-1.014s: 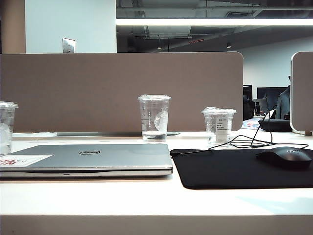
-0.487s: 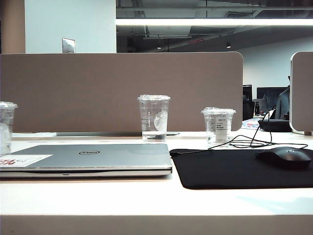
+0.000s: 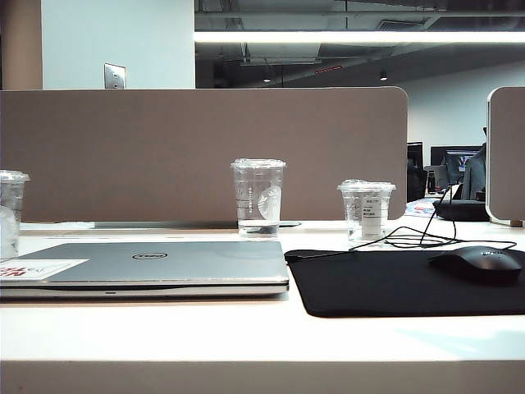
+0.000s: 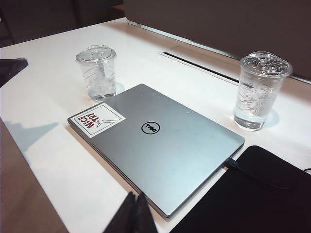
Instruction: Pick up the coffee cup on the left and place it on the left side of the laptop.
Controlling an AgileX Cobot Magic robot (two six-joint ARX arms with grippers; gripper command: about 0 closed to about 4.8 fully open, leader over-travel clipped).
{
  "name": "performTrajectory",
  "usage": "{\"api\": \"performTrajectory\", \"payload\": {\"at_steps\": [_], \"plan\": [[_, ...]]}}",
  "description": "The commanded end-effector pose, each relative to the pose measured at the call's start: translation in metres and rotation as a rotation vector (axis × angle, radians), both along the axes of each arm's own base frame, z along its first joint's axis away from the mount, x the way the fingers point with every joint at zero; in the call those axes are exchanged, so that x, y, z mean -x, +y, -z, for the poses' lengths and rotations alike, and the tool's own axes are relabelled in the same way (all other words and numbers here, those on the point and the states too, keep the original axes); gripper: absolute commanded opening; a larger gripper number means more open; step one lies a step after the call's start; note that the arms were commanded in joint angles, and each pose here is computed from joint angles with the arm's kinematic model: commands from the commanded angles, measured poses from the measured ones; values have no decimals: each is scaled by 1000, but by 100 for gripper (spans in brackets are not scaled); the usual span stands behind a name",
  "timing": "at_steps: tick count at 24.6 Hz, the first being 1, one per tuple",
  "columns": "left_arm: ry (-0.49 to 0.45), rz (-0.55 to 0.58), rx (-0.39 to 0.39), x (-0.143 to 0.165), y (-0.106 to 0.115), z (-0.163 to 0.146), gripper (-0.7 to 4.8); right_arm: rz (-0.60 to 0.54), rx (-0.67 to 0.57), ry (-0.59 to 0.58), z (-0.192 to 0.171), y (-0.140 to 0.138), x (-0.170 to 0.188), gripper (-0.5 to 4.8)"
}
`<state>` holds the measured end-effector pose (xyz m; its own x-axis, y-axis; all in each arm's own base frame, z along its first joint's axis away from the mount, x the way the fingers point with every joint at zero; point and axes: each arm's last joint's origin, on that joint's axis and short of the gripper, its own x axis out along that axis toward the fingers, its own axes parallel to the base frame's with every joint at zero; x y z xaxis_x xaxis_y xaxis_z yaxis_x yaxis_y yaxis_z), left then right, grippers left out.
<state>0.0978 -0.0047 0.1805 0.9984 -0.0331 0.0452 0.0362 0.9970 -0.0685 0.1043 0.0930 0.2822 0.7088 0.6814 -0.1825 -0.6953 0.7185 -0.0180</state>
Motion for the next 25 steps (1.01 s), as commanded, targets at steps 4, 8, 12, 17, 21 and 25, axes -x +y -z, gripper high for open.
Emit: {"api": "performTrajectory", "payload": {"at_steps": [4,8,12,17,21,25], "plan": [[-61,-34,-11,1,7,5,-6,-2,-15,-22,-4,0,0,-3],[-45,-35,-22,1,6,7,-6,-2,-15,-22,-4,0,0,-3],[-44,-41,-56,1,3,7,-6,-2,-15,-22,-4,0,0,-3],[-43,-42,-58,1,3,7,-6,-2,-15,-22,-4,0,0,-3],[-42,-39,-58,1,3,7,-6,-2,-15,-22,-4,0,0,-3],[-42,-39,-58,1,3,7,-6,-2,-15,-22,-4,0,0,-3]]}}
